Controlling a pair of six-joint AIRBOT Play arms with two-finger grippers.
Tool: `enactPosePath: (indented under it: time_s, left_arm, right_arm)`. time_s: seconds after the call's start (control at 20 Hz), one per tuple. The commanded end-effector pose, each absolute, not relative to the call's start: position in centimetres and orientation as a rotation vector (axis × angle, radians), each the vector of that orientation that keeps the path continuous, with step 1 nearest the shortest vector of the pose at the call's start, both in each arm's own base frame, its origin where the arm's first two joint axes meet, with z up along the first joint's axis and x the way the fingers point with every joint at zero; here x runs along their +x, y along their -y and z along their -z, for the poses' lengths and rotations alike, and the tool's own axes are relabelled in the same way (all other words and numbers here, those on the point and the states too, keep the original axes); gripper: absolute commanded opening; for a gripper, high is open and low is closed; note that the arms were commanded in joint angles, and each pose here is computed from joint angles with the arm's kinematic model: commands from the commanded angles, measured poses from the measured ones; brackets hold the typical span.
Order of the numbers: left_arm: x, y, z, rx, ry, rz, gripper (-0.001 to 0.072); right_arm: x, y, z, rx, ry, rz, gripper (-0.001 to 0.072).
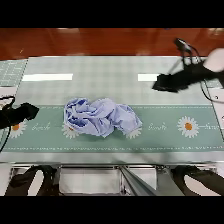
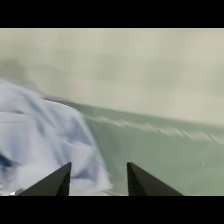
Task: Fold the shirts.
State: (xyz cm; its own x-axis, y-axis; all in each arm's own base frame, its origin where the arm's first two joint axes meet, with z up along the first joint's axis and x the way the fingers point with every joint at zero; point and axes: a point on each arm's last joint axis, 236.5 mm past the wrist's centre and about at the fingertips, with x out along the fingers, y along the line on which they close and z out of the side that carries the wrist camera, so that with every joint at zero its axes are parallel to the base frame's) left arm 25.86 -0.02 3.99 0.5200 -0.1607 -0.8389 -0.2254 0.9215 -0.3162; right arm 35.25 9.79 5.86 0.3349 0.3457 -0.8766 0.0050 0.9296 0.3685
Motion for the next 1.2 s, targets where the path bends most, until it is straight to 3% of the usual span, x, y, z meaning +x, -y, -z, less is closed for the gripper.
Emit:
enactPosePath:
  time_s: [0.0,0.25,0.5,0.8,0.95,1.0,1.1,1.15]
  left_arm:
    - [23.7,5.7,1.3,-0.691,-1.307,0.173,0.0501]
    - [22.8,7.8,7.1,-0.854,-1.530,0.288,0.0501]
    - [25.6,9.4,9.1,-0.981,-1.479,0.347,0.0501]
    - [29.5,11.3,11.1,-0.898,-1.356,0.266,0.0501]
    - [30.8,13.6,10.3,-0.833,-1.318,0.339,0.0500]
    - [30.9,13.6,10.1,-0.796,-1.322,0.353,0.0452]
    - [30.6,13.0,10.1,-0.741,-1.350,0.362,0.0082]
    - [30.7,12.9,10.0,-0.732,-1.352,0.364,0.0030]
  right_arm:
    - [29.7,-4.9,0.0,0.562,-1.215,-0.078,0.0407]
    - [24.0,-6.5,5.5,0.717,-1.311,-0.097,0.0407]
    - [23.6,-7.8,5.9,0.775,-1.316,-0.125,0.0406]
    - [23.8,-8.3,5.5,0.809,-1.306,-0.136,0.0406]
    - [23.7,-8.4,5.5,0.812,-1.312,-0.137,0.0406]
    - [23.6,-8.4,5.5,0.813,-1.315,-0.138,0.0406]
    - [23.0,-8.6,5.8,0.815,-1.338,-0.143,0.0406]
    - [22.6,-8.7,6.2,0.820,-1.351,-0.140,0.0406]
